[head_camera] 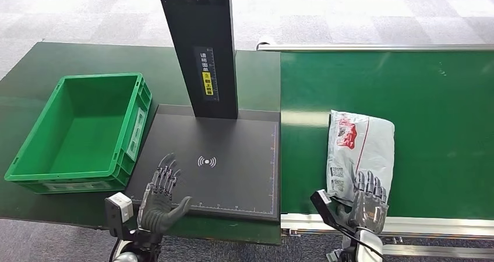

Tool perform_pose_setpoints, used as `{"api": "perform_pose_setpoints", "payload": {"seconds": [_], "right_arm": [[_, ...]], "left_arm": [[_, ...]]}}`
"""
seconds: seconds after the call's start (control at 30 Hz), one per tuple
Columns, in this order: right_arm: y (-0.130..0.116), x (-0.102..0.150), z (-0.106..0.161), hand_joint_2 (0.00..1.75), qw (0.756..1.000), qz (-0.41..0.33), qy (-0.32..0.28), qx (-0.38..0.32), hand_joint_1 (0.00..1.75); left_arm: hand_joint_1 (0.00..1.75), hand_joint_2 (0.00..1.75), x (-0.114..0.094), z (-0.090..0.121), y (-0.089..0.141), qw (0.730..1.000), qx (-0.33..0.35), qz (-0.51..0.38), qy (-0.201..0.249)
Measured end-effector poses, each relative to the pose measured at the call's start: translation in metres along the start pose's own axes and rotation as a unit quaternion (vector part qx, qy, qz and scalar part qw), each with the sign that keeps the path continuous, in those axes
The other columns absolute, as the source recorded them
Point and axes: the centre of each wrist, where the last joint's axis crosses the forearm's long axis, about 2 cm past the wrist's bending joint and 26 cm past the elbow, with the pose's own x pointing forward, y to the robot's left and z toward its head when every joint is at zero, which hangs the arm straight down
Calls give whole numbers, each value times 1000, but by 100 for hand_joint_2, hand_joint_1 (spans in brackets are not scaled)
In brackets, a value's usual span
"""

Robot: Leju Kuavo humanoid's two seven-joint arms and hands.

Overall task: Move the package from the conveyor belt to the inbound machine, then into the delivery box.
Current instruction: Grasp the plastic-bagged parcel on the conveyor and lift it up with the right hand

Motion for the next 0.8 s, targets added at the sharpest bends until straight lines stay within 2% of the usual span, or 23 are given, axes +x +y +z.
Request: {"api": "perform_pose_setpoints", "payload": {"seconds": [0.03,0.17,0.8], "right_arm": [[0,-1,0,175,1000,0,3,-1,0],[0,-3,2,175,1000,1,11,-1,175],[9,-13,23,175,999,-20,23,28,175]], "left_arm": [[0,175,0,0,0,1000,1,0,0],[0,175,1,1,0,1000,2,-1,-1],[0,175,3,7,0,1000,4,-2,7]]}}
